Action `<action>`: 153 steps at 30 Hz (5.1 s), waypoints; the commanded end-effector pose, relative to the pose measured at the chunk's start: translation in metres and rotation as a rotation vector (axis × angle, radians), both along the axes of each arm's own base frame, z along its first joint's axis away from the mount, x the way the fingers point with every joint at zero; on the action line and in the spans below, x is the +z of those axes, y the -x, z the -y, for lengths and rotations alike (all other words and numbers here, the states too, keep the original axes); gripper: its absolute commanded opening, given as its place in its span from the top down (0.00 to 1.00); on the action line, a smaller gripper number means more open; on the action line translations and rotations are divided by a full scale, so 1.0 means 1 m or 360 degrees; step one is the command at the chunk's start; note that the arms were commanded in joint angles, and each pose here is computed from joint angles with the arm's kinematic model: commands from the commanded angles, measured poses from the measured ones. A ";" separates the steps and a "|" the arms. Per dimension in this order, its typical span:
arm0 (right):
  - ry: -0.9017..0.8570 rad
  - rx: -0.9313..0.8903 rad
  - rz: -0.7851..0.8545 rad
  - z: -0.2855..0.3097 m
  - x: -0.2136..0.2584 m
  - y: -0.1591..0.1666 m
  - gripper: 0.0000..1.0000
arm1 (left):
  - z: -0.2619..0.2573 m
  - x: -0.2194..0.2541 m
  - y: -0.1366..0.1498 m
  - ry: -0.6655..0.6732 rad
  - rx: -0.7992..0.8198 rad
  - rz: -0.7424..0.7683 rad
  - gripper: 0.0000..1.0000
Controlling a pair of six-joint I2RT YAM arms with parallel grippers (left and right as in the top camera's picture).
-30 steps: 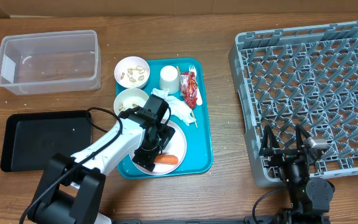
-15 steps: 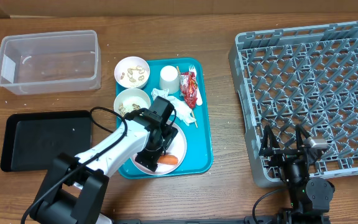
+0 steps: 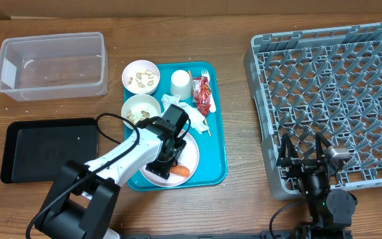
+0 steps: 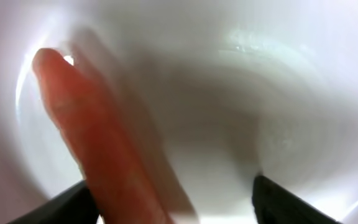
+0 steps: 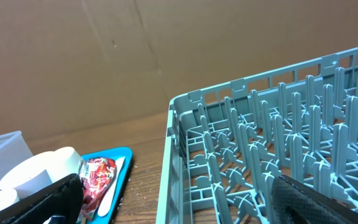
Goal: Sort waste into correct bins and load items into the dishwasher rack
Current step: 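Reach the left gripper to the white plate and grasp the carrot, then carry the carrot left and drop it onto the black tray, then reach the left gripper to the white bowl and grip its rim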
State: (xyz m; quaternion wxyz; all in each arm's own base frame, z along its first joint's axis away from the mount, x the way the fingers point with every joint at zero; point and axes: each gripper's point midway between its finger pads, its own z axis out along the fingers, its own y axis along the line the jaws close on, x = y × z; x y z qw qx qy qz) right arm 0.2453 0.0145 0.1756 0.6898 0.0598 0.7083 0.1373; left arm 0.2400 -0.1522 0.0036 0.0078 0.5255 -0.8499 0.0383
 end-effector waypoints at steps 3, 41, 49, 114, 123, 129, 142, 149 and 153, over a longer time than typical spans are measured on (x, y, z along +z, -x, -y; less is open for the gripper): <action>0.0007 -0.0016 0.0003 0.002 -0.002 0.000 0.00 | -0.009 -0.015 0.000 -0.0099 0.0021 -0.0020 0.37; 0.0007 -0.0016 0.0003 0.002 -0.002 0.000 0.00 | 0.001 0.012 -0.013 -0.0057 -0.0297 -0.0016 0.96; 0.0007 -0.0016 0.0003 0.002 -0.002 0.000 0.00 | -0.030 0.072 -0.043 -0.0113 -0.0358 -0.0045 0.96; 0.0007 -0.0016 0.0003 0.002 -0.002 0.000 0.00 | -0.154 0.126 -0.131 -0.0182 -0.0894 0.0360 0.27; 0.0007 -0.0016 0.0003 0.002 -0.002 0.000 0.00 | -0.067 0.121 -0.157 -0.0299 -0.1292 0.0574 0.09; 0.0007 -0.0016 0.0003 0.002 -0.002 0.000 0.00 | -0.043 0.089 -0.162 -0.0282 -0.1462 0.0517 0.13; 0.0007 -0.0015 0.0003 0.002 -0.002 0.000 0.00 | -0.043 0.032 -0.152 -0.0222 -0.1501 0.0272 0.50; 0.0007 -0.0016 0.0003 0.002 -0.002 0.000 0.00 | -0.040 0.032 -0.149 -0.0219 -0.1549 0.0256 0.61; 0.0007 -0.0016 0.0003 0.002 -0.002 0.000 0.00 | -0.027 0.032 -0.145 -0.0221 -0.1656 0.0262 0.60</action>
